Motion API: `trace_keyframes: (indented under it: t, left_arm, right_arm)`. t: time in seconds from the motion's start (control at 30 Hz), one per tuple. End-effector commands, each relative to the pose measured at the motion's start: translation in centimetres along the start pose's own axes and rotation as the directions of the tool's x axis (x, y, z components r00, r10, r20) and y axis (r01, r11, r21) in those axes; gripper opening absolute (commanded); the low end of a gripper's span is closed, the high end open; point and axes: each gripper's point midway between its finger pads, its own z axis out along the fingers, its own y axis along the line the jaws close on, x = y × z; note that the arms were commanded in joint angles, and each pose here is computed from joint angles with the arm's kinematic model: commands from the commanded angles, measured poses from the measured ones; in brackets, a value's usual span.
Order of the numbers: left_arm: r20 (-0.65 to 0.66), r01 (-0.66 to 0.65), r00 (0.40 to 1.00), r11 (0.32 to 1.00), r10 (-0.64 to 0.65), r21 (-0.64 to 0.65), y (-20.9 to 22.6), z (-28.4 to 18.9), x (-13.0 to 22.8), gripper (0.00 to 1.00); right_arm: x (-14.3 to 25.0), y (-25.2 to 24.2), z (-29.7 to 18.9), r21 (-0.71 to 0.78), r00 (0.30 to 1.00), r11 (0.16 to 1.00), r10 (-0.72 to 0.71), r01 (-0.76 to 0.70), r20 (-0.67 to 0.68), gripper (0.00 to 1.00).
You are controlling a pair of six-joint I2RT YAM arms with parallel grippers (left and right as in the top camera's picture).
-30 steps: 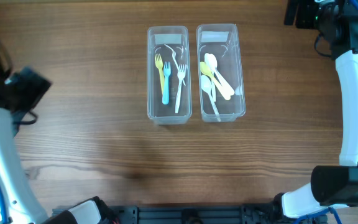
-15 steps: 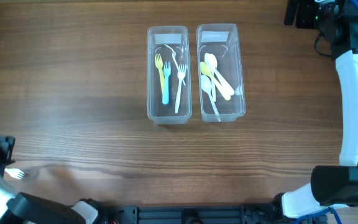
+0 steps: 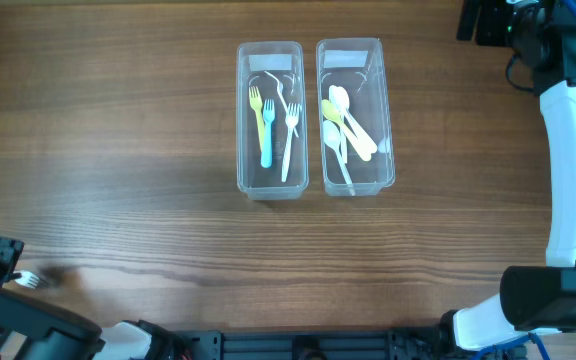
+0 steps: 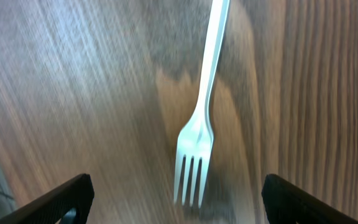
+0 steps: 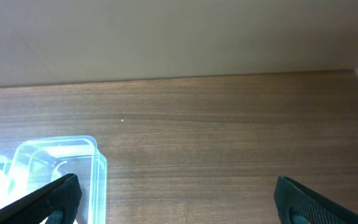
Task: Pack container
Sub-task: 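Reach the left gripper down to the white fork at the lower left and grasp it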
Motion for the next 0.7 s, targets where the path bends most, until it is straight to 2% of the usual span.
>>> trace_keyframes:
  t: [0.0,0.07,0.43,0.67]
  left_arm:
    - [-0.006,-0.027,1.000,0.999,0.027,0.040,-0.7,1.3,-0.3,0.88]
    - [-0.001,-0.025,1.000,0.997,0.025,0.074,-1.5,1.9,-0.7,0.86]
    - [-0.002,-0.024,1.000,0.997,0.025,0.072,-1.9,4.2,-1.3,0.80]
    - [-0.056,-0.027,0.998,0.998,0.030,0.062,-1.9,6.4,-0.4,0.82]
  right_arm:
    - [0.2,-0.4,0.4,0.019,1.000,1.000,-0.001,0.001,-0.006,0.99]
    - [0.2,-0.4,0.4,0.019,1.000,1.000,0.000,0.000,-0.006,1.00]
    - [0.2,-0.4,0.4,0.019,1.000,1.000,0.000,0.000,-0.006,1.00]
    - [0.2,-0.4,0.4,0.019,1.000,1.000,-0.001,0.001,-0.006,1.00]
